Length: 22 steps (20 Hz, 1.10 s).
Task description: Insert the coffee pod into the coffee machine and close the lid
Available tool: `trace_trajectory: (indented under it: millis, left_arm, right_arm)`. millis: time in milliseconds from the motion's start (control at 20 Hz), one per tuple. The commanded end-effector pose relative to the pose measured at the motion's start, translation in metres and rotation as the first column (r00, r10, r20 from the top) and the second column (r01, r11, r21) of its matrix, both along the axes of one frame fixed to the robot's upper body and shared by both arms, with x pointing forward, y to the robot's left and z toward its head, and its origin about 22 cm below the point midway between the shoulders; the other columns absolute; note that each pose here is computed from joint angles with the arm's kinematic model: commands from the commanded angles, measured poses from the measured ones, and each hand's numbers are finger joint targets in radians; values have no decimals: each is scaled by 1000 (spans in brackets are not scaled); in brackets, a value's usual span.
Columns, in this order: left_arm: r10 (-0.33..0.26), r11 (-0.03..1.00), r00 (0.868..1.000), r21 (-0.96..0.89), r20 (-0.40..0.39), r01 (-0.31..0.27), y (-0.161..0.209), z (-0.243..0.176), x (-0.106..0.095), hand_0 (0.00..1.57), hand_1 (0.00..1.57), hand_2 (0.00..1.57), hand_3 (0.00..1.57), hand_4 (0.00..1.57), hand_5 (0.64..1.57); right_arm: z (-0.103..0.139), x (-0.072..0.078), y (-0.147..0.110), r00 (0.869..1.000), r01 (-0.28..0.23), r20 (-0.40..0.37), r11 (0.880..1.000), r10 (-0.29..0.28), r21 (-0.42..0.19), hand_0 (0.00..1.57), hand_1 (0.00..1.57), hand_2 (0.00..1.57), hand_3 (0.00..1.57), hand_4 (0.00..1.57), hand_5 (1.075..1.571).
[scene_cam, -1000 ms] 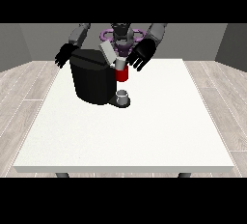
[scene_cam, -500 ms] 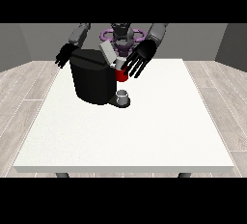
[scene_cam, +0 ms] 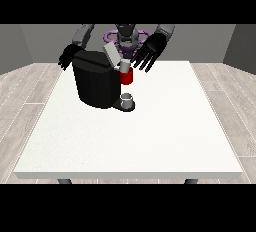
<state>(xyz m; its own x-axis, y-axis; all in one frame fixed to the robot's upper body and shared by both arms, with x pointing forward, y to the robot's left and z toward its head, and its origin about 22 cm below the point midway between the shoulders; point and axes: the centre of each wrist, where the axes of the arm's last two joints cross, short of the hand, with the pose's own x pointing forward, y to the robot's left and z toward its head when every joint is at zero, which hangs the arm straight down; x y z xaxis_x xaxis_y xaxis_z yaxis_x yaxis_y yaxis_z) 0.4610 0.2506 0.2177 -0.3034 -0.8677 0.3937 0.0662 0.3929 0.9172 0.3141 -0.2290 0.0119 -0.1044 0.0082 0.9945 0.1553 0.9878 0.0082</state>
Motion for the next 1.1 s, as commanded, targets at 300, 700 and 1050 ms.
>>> trace_trajectory:
  millis: [300,700,1050]
  left_arm:
    - [0,958,996,-287,-95,-27,-3,-62,-8,0,0,0,0,0,1571]
    - [-125,727,960,-681,-252,-84,-19,-165,-40,0,0,0,0,0,1571]
    - [-96,594,934,-772,-344,-224,-12,-232,-81,0,0,0,0,227,1571]
  right_arm:
    - [-32,-22,-20,995,52,-80,999,-51,13,0,0,0,0,427,1571]
    - [-67,-57,-55,951,197,-249,980,-186,19,0,0,0,0,398,1571]
    - [-58,-66,-50,969,115,-211,991,-127,-67,0,0,0,0,357,1571]
